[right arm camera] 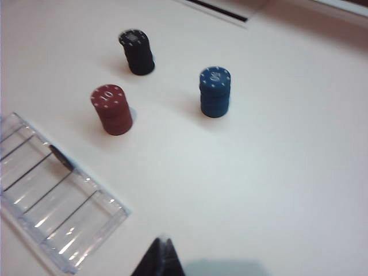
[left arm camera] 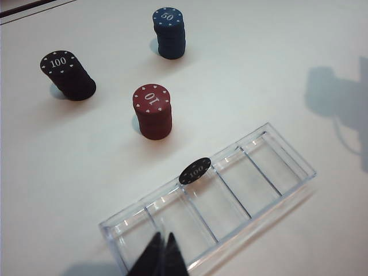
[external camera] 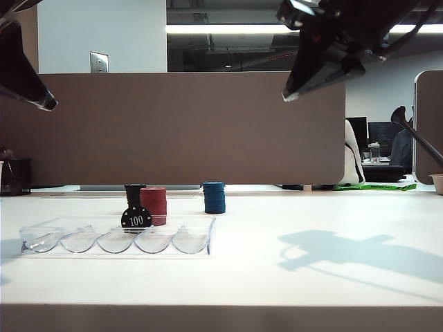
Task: Pick up the chip in the box and place it on the pile of chips with the same color.
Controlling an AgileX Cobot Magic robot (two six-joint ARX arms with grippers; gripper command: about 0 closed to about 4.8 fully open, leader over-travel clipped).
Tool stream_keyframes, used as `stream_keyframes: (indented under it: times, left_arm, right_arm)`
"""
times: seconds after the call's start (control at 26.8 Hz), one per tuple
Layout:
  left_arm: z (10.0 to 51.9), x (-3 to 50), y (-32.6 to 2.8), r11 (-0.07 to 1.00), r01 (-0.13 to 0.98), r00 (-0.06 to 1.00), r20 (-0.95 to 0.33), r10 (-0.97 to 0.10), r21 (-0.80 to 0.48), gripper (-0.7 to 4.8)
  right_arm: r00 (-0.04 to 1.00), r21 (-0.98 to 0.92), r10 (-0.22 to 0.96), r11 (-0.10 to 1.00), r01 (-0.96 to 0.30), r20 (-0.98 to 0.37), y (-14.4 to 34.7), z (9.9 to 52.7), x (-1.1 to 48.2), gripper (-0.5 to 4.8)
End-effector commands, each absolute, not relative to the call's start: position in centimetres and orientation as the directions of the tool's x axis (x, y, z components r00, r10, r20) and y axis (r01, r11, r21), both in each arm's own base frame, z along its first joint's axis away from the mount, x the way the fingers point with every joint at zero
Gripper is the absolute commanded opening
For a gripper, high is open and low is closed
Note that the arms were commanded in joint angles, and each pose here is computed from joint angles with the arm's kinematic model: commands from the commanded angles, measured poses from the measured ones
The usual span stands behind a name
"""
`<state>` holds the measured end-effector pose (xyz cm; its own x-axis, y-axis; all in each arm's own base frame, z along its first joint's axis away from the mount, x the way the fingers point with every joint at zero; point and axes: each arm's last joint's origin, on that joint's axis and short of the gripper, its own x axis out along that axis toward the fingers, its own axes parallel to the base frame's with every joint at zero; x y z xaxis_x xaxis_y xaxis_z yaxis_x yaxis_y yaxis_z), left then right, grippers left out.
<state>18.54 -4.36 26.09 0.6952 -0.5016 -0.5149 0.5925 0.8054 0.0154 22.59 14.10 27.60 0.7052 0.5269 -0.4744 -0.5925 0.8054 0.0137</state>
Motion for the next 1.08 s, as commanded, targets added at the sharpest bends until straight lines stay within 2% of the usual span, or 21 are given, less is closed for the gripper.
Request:
stream_keyframes:
  times: [0.04, 0.22, 0.3, 0.45, 0.56, 0.64, 0.71, 0.9, 1.08]
  left_arm:
    - [26.4, 18.6, -4.4, 0.805, 0.594, 0.703, -0.497, -0.510, 0.014, -0.06]
    - [26.5, 18.8, -4.4, 0.803, 0.596, 0.712, -0.481, -0.511, 0.029, -0.06]
    - [26.5, 19.0, -4.5, 0.776, 0.624, 0.714, -0.473, -0.517, 0.092, -0.06]
    - [26.0, 19.5, -4.7, 0.696, 0.700, 0.669, -0.484, -0.564, 0.156, -0.06]
    - [24.9, 20.4, -4.9, 0.667, 0.724, 0.641, -0.529, -0.557, 0.175, -0.06]
    - [23.4, 21.5, -5.1, 0.576, 0.790, 0.572, -0.593, -0.566, 0.212, -0.06]
    - [23.1, 21.9, -5.2, 0.538, 0.814, 0.540, -0.628, -0.560, 0.220, -0.06]
    - [24.0, 24.5, -5.7, 0.423, 0.859, 0.496, -0.673, -0.549, 0.288, -0.06]
    - [25.0, 26.7, -6.1, 0.389, 0.872, 0.481, -0.660, -0.577, 0.296, -0.06]
  right_arm:
    - [0.715, 0.000, 0.510, 0.814, -0.581, -0.478, 14.1, 27.6, 22.7, -0.06]
    - [0.716, 0.000, 0.510, 0.814, -0.580, -0.476, 14.1, 27.6, 22.7, -0.06]
    - [0.716, 0.000, 0.510, 0.814, -0.580, -0.476, 14.1, 27.6, 22.7, -0.06]
    - [0.715, 0.000, 0.511, 0.814, -0.581, -0.477, 14.1, 27.6, 22.7, -0.06]
    - [0.714, 0.002, 0.513, 0.812, -0.583, -0.477, 14.1, 27.6, 22.7, -0.06]
    - [0.713, 0.002, 0.513, 0.812, -0.583, -0.477, 14.1, 27.6, 22.7, -0.06]
    - [0.713, 0.001, 0.513, 0.812, -0.583, -0.477, 14.1, 27.6, 22.7, -0.06]
    - [0.710, 0.004, 0.517, 0.810, -0.586, -0.479, 14.1, 27.5, 22.7, -0.06]
    - [0.708, 0.005, 0.518, 0.809, -0.588, -0.479, 14.1, 27.5, 22.7, -0.06]
